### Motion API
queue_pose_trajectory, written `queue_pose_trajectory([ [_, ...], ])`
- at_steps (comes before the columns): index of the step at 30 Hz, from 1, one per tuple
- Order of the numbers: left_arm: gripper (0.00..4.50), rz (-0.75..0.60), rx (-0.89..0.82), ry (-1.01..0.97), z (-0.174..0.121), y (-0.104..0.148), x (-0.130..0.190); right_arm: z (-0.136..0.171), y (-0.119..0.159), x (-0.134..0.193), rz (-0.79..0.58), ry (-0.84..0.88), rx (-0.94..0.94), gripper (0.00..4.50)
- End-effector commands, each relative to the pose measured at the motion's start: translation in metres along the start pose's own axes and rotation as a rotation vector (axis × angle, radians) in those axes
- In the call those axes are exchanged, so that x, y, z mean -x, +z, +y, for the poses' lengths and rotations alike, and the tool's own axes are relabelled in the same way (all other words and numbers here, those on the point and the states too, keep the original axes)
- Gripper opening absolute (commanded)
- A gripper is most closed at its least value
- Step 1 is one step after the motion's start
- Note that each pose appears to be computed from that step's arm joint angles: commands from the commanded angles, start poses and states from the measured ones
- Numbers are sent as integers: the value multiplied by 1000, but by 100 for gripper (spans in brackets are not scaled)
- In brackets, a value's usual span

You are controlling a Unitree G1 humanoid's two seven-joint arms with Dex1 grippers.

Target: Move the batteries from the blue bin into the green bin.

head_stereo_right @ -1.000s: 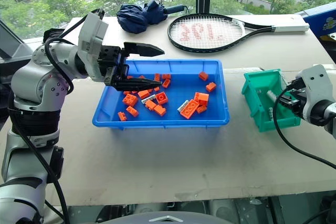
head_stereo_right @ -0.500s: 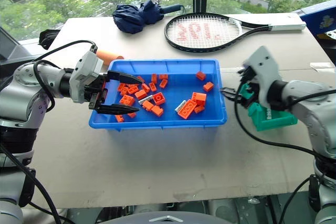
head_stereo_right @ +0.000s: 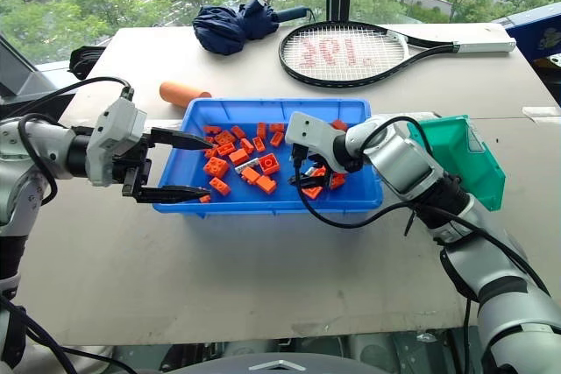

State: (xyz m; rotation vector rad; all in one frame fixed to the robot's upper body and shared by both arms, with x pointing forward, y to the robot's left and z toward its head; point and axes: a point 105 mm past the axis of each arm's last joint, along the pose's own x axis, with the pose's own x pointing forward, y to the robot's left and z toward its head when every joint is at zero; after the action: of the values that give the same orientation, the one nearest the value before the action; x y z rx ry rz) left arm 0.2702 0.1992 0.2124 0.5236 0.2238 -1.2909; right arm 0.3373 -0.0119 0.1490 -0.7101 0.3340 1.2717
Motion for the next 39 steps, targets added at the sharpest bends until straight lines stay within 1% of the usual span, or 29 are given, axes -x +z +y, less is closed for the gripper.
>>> queue_pose_trajectory([
  [1,450,-6,-40,44,-2,13,11,-1,7,-4,16,21,59,412],
  [5,450,-13,-38,59,-2,13,11,8,2,-17,43,78,70,412],
  [8,450,-23,-41,57,-2,14,10,4,-11,-23,118,69,110,412],
  [14,450,-30,-47,66,1,14,10,-10,-20,-16,169,34,133,412],
  [20,450,-42,-54,67,3,16,8,-8,-28,-11,206,71,117,412],
  [24,450,-49,-58,67,4,18,8,-13,-33,-8,234,63,130,412],
  [27,450,-50,-58,64,4,18,8,-10,-37,-3,255,103,133,412],
  [35,450,-54,-63,60,4,20,8,-10,-36,-6,243,130,129,412],
  [36,450,-54,-64,61,4,20,8,-9,-35,-7,239,134,128,358],
  [37,450,-55,-64,61,4,20,9,-9,-34,-8,236,137,128,339],
  [39,450,-56,-65,62,3,20,9,-8,-33,-9,232,141,132,229],
])
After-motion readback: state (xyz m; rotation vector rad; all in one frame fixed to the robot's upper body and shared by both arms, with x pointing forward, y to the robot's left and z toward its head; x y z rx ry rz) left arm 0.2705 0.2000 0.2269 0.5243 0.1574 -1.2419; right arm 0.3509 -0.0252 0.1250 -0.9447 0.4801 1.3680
